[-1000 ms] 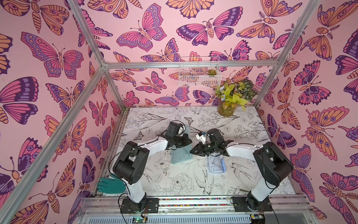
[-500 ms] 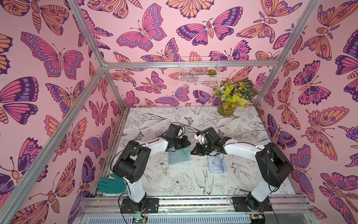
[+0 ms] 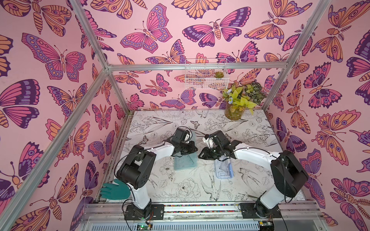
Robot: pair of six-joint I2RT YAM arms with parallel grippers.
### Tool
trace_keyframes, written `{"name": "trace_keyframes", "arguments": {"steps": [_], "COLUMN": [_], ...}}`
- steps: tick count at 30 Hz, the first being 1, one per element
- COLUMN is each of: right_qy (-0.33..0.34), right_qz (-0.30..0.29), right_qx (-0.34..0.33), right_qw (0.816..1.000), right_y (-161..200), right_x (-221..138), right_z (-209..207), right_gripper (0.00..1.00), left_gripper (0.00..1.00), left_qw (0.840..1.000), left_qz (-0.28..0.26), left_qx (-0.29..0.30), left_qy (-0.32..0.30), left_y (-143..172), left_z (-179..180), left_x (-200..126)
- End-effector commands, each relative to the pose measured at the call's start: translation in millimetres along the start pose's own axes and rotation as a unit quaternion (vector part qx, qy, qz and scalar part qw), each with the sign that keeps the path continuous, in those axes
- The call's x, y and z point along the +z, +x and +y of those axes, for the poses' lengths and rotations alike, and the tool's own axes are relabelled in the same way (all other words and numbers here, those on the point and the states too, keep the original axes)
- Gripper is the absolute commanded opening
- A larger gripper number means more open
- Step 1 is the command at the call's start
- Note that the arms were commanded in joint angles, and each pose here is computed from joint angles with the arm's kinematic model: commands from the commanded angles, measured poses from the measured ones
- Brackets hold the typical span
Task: Open the ruler set and take out the ruler
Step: Open the ruler set box at the center of the board, then place the ruler set box at the center of the board.
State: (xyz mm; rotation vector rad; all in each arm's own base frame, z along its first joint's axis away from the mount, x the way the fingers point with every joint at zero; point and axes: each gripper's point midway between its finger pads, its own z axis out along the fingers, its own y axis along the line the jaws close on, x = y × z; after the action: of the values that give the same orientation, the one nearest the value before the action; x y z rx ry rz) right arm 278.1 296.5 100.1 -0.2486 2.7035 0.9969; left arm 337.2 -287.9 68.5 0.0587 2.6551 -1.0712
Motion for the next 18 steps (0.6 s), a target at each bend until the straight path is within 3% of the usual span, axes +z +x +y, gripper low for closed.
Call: {"name": "trace_keyframes", "arguments": {"steps": [1, 4, 6, 7, 18], "right_qy": [0.011, 0.013, 0.011, 0.011, 0.006], "right_qz": [-0.028, -0.038, -0.038, -0.038, -0.044], "right_qx": [-0.002, 0.003, 0.005, 0.007, 0.014], "right_qw": [1.000, 0.999, 0.999, 0.999, 0.999], "right_y": [-8, -11, -12, -12, -11], "right_x": [-24, -32, -33, -33, -34], "right_z": [-7, -14, -16, -17, -27], "right_gripper": [0.46, 0.49, 0.49, 0.49, 0.49], "left_gripper": [0.00, 0.03, 0.43, 0.53, 0.39], "left_qw": [0.998, 0.994, 0.992, 0.990, 0.982], "left_qz": [0.055, 0.079, 0.091, 0.098, 0.120], "left_qx": [0.011, 0.029, 0.044, 0.051, 0.081], "left_qy": [-0.037, -0.063, -0.079, -0.082, -0.121], "left_y": [26, 37, 42, 45, 53], "left_z": [17, 22, 24, 24, 30], "left_x": [3, 5, 7, 8, 17]}}
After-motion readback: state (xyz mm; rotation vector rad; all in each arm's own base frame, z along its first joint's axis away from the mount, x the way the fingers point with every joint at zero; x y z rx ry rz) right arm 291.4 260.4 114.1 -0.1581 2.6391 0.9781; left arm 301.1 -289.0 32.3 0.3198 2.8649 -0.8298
